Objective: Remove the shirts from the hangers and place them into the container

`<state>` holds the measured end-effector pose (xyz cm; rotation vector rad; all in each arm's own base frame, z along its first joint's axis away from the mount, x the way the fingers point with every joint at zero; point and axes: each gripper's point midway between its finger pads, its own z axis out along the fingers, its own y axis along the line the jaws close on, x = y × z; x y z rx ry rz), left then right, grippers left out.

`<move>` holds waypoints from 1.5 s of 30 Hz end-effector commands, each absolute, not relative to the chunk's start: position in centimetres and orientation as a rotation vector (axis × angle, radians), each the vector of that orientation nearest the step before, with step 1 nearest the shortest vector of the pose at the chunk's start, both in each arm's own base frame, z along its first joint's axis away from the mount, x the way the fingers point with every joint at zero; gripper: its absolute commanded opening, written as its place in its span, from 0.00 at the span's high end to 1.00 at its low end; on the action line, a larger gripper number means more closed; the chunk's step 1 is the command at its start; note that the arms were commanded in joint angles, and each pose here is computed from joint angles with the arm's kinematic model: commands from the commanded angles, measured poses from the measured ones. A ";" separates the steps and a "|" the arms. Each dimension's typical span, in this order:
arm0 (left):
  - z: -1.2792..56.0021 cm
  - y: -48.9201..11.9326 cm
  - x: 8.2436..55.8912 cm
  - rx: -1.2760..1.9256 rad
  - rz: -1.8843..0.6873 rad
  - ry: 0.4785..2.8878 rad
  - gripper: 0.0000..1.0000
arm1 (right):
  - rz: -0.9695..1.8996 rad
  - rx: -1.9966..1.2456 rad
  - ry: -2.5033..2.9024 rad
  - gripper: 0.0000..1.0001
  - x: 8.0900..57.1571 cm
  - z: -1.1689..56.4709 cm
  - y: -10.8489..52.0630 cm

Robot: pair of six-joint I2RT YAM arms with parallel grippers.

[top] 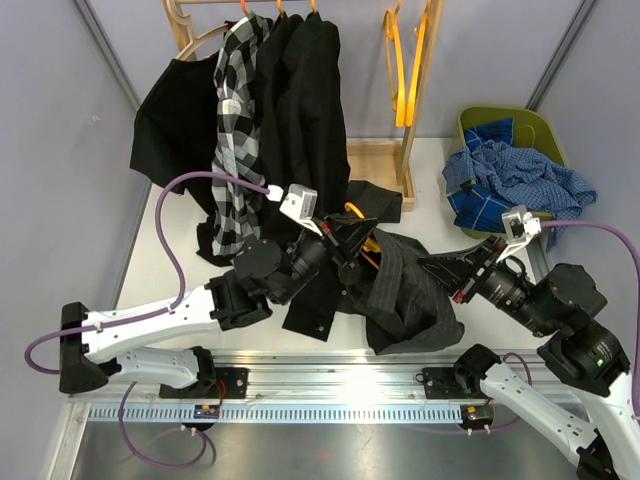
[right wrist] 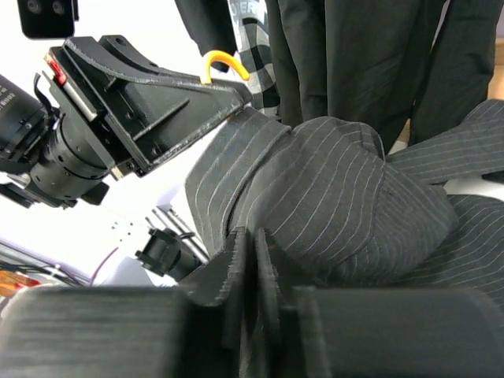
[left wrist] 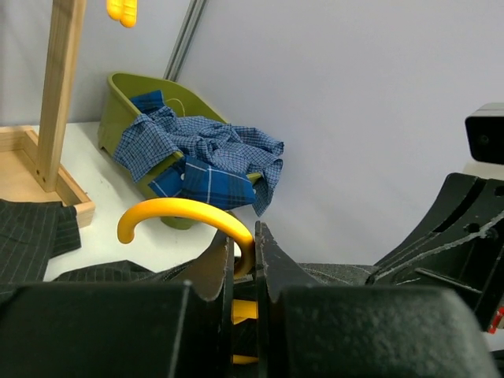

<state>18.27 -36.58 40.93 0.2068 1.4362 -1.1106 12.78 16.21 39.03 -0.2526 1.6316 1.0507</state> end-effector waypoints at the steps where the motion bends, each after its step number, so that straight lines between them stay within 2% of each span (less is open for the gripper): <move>1: 45.3 -35.1 17.8 0.197 -1.127 1.334 1.00 | 1.066 -0.242 1.589 0.79 12.9 41.1 16.3; 3: 46.0 -35.0 18.5 0.211 -1.053 1.343 1.00 | 1.082 -0.268 1.595 0.66 12.6 41.0 16.6; 4: 46.2 -35.0 19.1 0.211 -1.017 1.354 1.00 | 1.079 -0.283 1.607 0.54 12.5 40.9 16.7; 8: 46.3 -34.9 21.9 0.222 -0.891 1.398 1.00 | 1.079 -0.324 1.617 0.47 11.7 41.0 16.5; 13: 46.1 -35.4 25.7 0.200 -0.807 1.449 1.00 | 1.060 -0.346 1.661 0.46 11.0 40.3 16.1; 17: 47.3 -36.8 26.9 0.215 -0.787 1.454 1.00 | 1.052 -0.356 1.705 0.45 10.7 38.9 16.0; 23: 49.9 -37.3 25.3 0.239 -0.889 1.442 1.00 | 1.000 -0.336 1.745 0.43 11.4 37.1 15.6; 31: 52.2 -35.0 25.3 0.242 -0.806 1.403 1.00 | 0.810 -0.290 1.809 0.42 12.0 36.6 12.7; 37: 53.0 -35.6 25.8 0.262 -0.785 1.393 1.00 | 0.747 -0.288 1.887 0.39 12.0 34.8 11.9; 42: 53.5 -35.8 25.7 0.272 -0.790 1.383 1.00 | 0.581 -0.224 1.929 0.39 12.7 34.2 9.3; 45: 53.4 -36.3 25.7 0.282 -0.800 1.389 1.00 | 0.577 -0.235 1.964 0.39 13.5 32.9 10.2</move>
